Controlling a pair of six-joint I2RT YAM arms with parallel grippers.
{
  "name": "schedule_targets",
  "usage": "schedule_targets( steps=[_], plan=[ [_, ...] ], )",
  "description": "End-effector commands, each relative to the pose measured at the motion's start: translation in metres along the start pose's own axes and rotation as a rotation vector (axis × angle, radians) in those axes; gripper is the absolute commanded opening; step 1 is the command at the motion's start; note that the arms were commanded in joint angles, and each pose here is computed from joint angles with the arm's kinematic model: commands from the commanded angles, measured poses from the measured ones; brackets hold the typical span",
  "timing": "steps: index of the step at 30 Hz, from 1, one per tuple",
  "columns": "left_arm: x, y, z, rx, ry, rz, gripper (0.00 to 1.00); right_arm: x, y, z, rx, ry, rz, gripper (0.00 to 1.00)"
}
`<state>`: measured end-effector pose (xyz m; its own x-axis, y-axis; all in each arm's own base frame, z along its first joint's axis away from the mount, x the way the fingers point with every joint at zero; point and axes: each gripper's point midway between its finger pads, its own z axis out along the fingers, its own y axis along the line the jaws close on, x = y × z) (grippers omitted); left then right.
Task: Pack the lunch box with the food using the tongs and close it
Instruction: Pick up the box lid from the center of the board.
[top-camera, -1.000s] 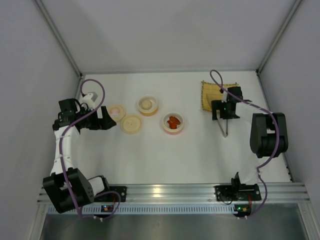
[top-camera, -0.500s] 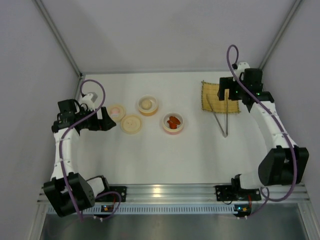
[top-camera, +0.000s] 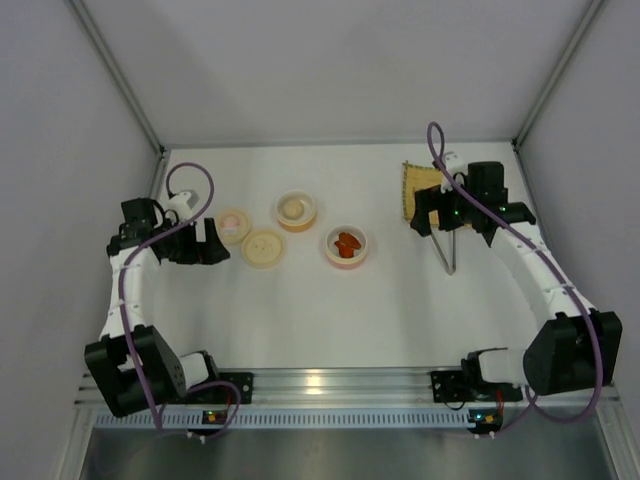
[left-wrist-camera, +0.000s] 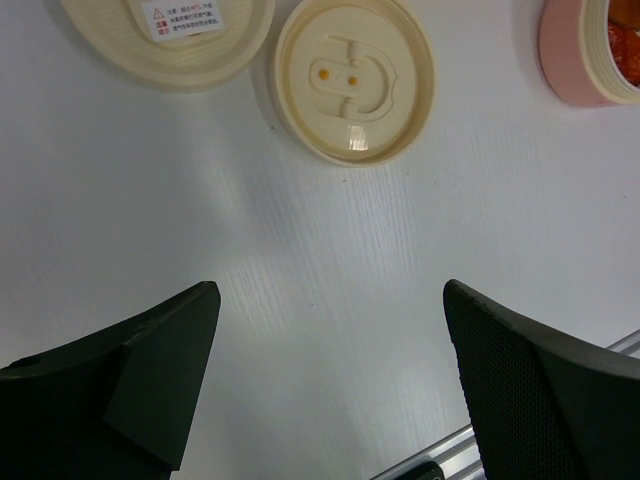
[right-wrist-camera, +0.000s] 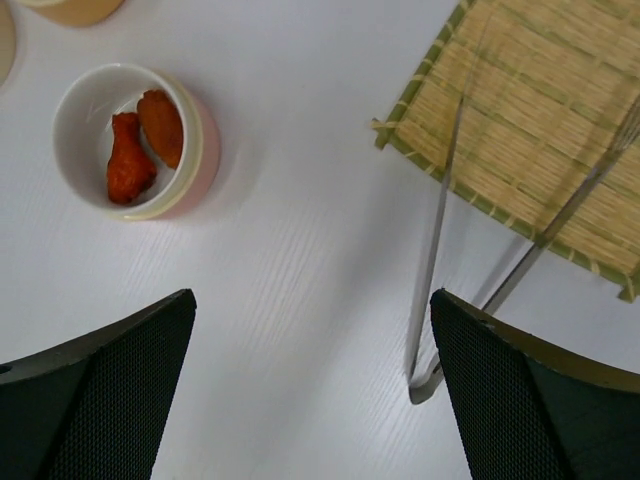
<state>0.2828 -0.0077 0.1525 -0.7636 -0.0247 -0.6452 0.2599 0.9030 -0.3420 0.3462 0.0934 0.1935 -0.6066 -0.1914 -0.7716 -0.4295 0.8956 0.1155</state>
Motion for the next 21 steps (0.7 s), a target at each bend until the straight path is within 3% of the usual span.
schedule_targets(
  steps=[1,7,11,12,15,21],
  plan=[
    [-0.008,0.017,0.003,-0.061,-0.001,0.0,0.98,-0.001,0.021,-0.001,-0.056,-0.011,-0.057,1.0],
    [-0.016,0.036,0.015,-0.129,-0.007,-0.041,0.97,0.001,0.031,0.005,-0.077,-0.001,-0.072,0.99],
    [-0.012,0.034,0.035,-0.168,0.064,-0.004,0.83,0.001,0.035,0.011,-0.089,0.012,-0.072,0.99],
    [-0.009,0.026,0.044,-0.16,0.087,0.023,0.74,0.001,0.037,0.012,-0.093,0.012,-0.073,1.0],
    [0.002,0.022,0.067,-0.192,0.153,0.049,0.6,0.0,0.044,0.014,-0.109,0.016,-0.084,0.99],
    [0.012,0.016,0.105,-0.199,0.242,-0.015,0.58,0.004,0.055,0.013,-0.132,0.024,-0.152,0.99]
  ],
)
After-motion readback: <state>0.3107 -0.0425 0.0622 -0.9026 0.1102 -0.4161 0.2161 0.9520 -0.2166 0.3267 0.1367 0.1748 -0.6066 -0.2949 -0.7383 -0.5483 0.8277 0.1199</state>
